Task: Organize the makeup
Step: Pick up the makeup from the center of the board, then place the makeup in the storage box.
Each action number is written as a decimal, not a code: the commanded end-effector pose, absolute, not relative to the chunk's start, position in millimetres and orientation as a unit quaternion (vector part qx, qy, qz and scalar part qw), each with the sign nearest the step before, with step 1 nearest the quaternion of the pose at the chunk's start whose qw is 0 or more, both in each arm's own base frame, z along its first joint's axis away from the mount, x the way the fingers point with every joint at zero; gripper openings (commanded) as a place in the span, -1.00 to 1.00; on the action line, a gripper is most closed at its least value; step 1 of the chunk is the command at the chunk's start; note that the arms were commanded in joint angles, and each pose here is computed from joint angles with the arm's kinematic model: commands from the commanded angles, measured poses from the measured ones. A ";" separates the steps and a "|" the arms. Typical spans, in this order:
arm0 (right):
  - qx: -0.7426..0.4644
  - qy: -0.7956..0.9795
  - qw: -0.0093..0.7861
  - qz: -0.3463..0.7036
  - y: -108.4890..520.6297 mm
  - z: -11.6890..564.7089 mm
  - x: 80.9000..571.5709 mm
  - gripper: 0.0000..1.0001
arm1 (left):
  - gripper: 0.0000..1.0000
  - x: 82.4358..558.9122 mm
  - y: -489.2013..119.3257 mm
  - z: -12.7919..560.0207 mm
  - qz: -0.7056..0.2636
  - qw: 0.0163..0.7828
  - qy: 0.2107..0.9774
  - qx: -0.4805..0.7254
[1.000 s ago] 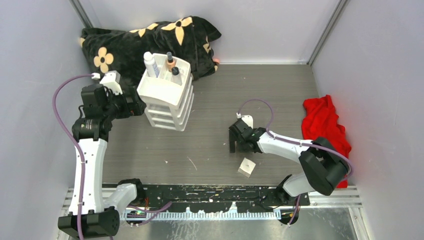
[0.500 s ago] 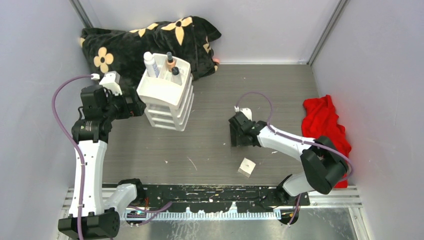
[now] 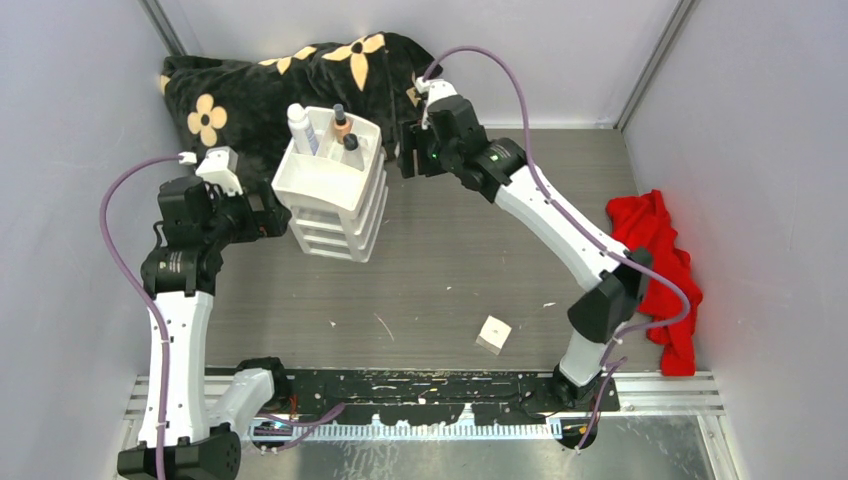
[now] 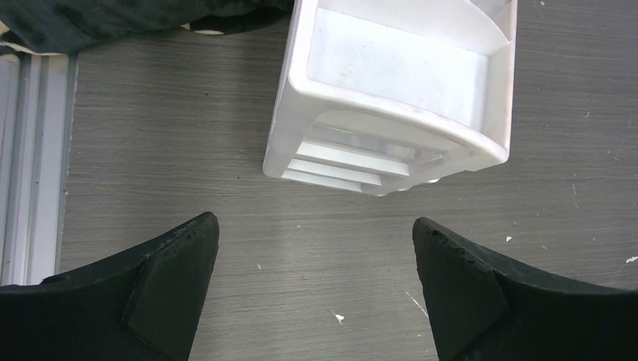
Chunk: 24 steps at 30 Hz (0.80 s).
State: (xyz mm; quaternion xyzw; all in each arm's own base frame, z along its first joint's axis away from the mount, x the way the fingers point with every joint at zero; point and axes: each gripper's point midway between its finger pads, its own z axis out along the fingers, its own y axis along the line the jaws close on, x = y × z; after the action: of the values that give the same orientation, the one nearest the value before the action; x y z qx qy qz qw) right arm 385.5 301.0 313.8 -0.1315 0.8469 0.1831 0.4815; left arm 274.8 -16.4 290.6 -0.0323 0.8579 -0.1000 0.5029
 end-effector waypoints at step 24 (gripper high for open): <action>-0.273 0.816 0.459 0.223 401.4 339.8 344.4 -0.98 | 0.99 271.9 -20.5 298.7 -0.112 0.520 0.846 -0.025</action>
State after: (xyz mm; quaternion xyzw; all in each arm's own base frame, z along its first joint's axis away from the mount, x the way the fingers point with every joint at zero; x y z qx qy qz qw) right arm 341.8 388.5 320.2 -0.2584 0.8316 0.2128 0.4431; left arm 270.9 -18.2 284.2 -0.0309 0.8600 -0.1039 0.4986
